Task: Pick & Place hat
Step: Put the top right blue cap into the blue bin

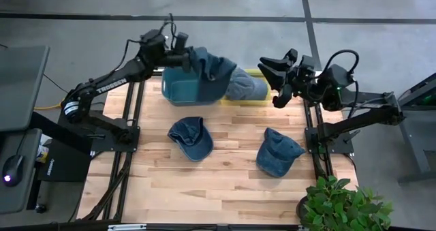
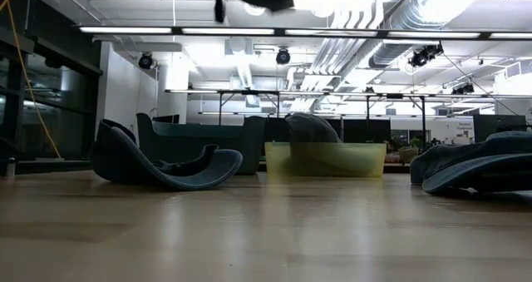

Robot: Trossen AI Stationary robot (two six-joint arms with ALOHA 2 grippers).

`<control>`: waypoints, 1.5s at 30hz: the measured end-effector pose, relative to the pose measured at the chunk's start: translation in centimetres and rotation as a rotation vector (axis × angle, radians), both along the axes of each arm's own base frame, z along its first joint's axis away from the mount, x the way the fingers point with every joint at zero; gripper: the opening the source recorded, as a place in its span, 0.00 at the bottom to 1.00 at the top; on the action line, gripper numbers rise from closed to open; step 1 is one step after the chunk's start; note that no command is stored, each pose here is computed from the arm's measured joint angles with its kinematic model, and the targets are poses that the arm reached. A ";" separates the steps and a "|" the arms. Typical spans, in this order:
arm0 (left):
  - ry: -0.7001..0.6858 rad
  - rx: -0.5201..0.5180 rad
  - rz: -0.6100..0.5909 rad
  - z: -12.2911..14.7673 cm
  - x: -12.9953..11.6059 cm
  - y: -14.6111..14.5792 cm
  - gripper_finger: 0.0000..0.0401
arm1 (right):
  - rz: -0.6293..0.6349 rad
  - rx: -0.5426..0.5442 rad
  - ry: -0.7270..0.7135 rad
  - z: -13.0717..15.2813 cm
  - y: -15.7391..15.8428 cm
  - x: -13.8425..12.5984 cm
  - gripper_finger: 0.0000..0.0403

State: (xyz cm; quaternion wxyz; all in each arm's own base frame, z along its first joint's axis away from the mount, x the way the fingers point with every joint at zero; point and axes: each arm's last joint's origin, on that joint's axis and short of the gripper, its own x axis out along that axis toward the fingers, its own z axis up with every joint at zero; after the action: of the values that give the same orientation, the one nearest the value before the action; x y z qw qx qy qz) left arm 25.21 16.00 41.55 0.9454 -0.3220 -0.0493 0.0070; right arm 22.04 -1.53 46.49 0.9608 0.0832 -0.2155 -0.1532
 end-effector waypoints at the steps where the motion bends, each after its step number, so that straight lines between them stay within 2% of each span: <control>1: 0.054 -0.030 0.012 -0.4 -0.4 0.1 0.00 | -0.005 0.004 0.012 -0.1 0.0 0.0 0.28; 4: 0.188 -0.080 0.079 -1.4 -1.4 0.3 0.00 | 0.000 0.022 0.053 -0.5 0.0 0.3 0.28; 7: 0.386 -0.148 0.153 -3.7 -1.8 0.6 0.00 | 0.003 0.030 0.079 -0.8 0.0 0.5 0.28; 11: 0.571 -0.263 0.169 -5.5 -2.8 0.5 0.00 | 0.009 0.046 0.105 -1.1 0.0 0.5 0.28; 15: 0.764 -0.309 0.236 -7.2 -3.8 0.3 0.00 | 0.009 0.046 0.125 -1.3 0.0 0.6 0.28; 24: 0.811 -0.361 0.255 -6.3 -4.6 -0.3 0.00 | 0.008 0.051 0.203 -2.0 0.0 0.8 0.28; 29: 0.752 -0.339 0.225 -4.4 -4.6 -0.4 0.00 | 0.015 0.092 0.301 -3.1 -0.1 0.9 0.28; 34: 0.756 -0.354 0.277 -3.3 -5.2 -0.3 0.00 | 0.060 0.145 0.394 -4.1 0.0 1.0 0.28; 38: 0.808 -0.399 0.337 -3.4 -6.3 0.3 0.00 | 0.085 0.173 0.466 -4.9 0.1 1.0 0.28; 45: 0.788 -0.463 0.446 -3.4 -8.3 2.3 0.00 | 0.124 0.163 0.509 -5.3 0.7 1.0 0.28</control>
State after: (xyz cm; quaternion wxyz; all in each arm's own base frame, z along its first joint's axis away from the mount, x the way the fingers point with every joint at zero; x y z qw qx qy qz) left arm 16.93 18.27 38.12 0.7715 -0.4778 0.2463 0.3405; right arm 23.03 -0.81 41.21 0.9817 0.1320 0.0515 -0.1269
